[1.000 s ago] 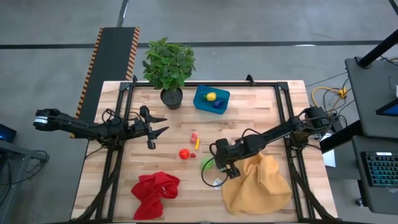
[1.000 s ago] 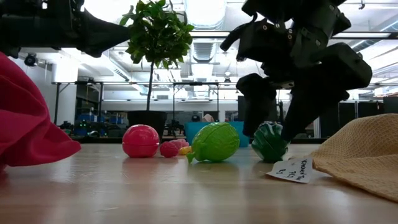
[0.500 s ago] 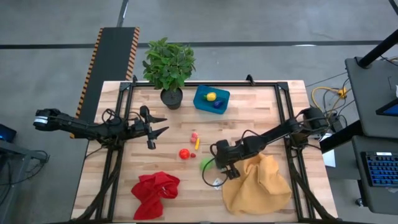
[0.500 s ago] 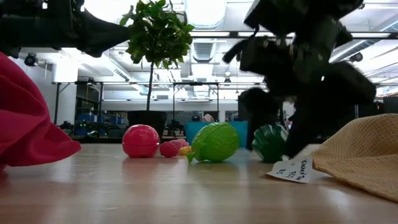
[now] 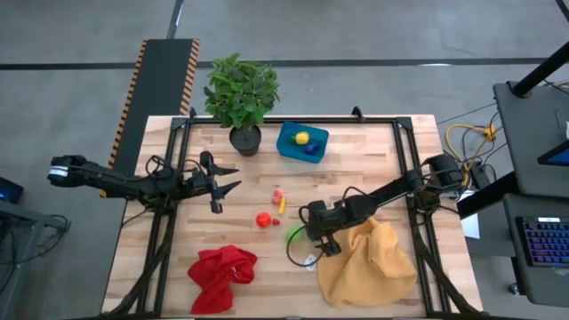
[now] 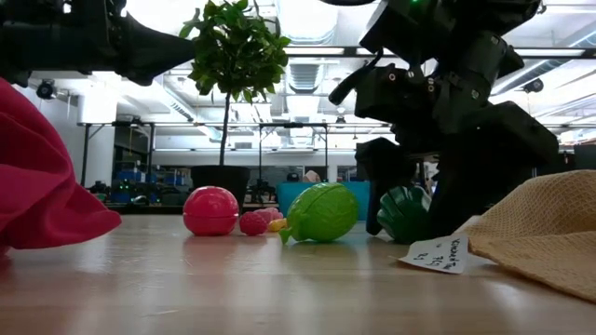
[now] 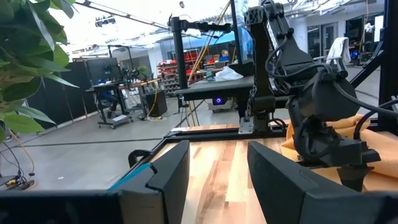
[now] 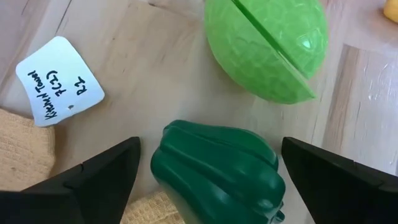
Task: Pick and placing Produce into tupperware
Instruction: Put the green bell pepper into the blue bin
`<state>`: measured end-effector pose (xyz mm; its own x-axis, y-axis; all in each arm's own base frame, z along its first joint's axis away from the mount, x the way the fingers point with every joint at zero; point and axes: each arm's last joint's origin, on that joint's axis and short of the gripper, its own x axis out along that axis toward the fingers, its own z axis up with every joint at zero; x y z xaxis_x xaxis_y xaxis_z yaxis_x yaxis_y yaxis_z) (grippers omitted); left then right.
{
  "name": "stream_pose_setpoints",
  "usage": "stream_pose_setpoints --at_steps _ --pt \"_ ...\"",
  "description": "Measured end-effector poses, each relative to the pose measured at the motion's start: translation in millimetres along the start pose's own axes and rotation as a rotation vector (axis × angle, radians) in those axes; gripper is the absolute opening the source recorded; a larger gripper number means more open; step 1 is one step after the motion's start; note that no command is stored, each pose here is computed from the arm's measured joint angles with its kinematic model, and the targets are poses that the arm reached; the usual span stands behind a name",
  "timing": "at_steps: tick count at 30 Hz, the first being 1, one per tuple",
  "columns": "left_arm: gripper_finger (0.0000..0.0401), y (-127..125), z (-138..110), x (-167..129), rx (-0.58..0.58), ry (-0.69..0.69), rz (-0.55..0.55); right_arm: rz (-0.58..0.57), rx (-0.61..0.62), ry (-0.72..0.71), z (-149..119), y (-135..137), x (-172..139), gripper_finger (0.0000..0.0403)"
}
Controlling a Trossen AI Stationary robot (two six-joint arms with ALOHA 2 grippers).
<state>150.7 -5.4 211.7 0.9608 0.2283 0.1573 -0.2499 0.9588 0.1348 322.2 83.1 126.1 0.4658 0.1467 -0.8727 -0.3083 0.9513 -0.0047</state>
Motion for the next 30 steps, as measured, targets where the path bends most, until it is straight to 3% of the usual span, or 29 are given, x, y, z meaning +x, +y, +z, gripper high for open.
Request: stream_pose_setpoints --at_steps 5,18,30 --pt "0.0148 0.0 0.1 0.0 0.000 -0.001 0.000 0.001 0.005 0.010 -1.1 -1.5 0.1 0.0357" --pt "0.0148 0.2 1.4 0.0 -0.004 -0.014 0.003 -0.004 0.003 0.013 -0.5 -2.2 -0.4 0.0241" --pt "0.0148 0.3 1.0 -0.2 -0.004 -0.014 0.002 -0.007 0.010 0.011 -0.3 -2.4 -0.8 0.0246"
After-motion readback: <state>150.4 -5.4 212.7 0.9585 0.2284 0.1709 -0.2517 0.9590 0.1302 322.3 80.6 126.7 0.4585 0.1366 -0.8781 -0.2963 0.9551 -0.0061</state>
